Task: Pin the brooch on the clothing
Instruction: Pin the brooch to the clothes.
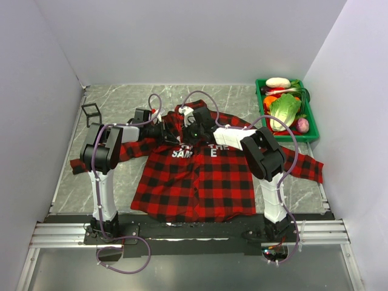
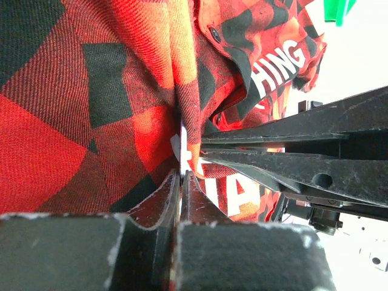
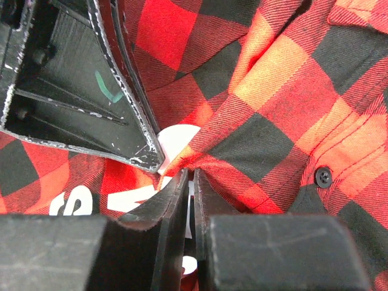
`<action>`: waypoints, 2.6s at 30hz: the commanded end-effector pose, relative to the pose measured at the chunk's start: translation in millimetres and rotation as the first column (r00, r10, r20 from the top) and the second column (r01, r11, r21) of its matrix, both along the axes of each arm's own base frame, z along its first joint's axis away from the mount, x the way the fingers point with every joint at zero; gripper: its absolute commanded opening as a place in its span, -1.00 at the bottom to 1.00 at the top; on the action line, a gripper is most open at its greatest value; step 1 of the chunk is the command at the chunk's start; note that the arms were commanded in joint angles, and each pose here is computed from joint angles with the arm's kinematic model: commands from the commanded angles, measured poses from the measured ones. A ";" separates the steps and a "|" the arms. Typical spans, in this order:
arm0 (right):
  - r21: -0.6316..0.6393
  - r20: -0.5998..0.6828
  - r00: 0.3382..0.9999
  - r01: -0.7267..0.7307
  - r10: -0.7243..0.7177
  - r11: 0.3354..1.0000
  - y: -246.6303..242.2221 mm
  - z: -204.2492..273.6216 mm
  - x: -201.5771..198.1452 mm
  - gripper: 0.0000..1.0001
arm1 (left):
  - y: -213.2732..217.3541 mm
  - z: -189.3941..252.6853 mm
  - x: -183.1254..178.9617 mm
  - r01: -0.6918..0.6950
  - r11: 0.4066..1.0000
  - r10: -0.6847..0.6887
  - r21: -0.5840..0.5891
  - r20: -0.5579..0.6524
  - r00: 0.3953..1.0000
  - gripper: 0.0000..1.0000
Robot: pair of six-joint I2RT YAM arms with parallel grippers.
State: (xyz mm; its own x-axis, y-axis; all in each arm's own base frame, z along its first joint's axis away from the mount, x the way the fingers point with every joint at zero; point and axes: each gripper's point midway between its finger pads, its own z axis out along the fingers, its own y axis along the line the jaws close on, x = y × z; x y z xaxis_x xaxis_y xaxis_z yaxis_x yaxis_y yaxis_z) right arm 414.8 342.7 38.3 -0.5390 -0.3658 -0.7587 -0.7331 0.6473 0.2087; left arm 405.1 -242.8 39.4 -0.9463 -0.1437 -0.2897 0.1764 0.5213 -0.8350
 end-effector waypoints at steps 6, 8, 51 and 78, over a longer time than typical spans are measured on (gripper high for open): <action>0.106 0.084 0.996 -0.024 0.015 0.994 10.6 52.3 9.8 -0.72 | -8.7 28.0 5.5 0.035 0.999 -0.033 -0.009 0.097 0.995 -0.98; 0.106 0.083 0.996 -0.029 0.021 0.994 12.3 52.0 9.5 -0.76 | -9.2 28.6 4.3 0.039 0.999 -0.037 -0.009 0.098 0.994 -0.98; 0.125 -0.018 1.000 0.027 -0.025 0.992 -3.6 35.3 0.7 -0.54 | -4.6 46.3 7.7 -0.010 0.997 0.021 -0.076 0.145 0.989 -0.98; 0.257 -0.075 0.992 0.121 -0.105 0.959 -11.6 60.8 23.9 -0.43 | -3.4 46.6 10.9 -0.023 0.999 0.030 -0.045 0.162 0.986 -0.98</action>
State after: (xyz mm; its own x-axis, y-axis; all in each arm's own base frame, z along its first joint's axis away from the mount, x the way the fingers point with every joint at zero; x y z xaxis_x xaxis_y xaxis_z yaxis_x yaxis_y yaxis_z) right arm 426.8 319.4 88.2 -0.6315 -0.1188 -0.7662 -0.6323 0.6509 0.4202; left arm 409.1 -244.5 58.4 -0.9159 -0.1879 -0.3548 0.2213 0.5011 -0.8366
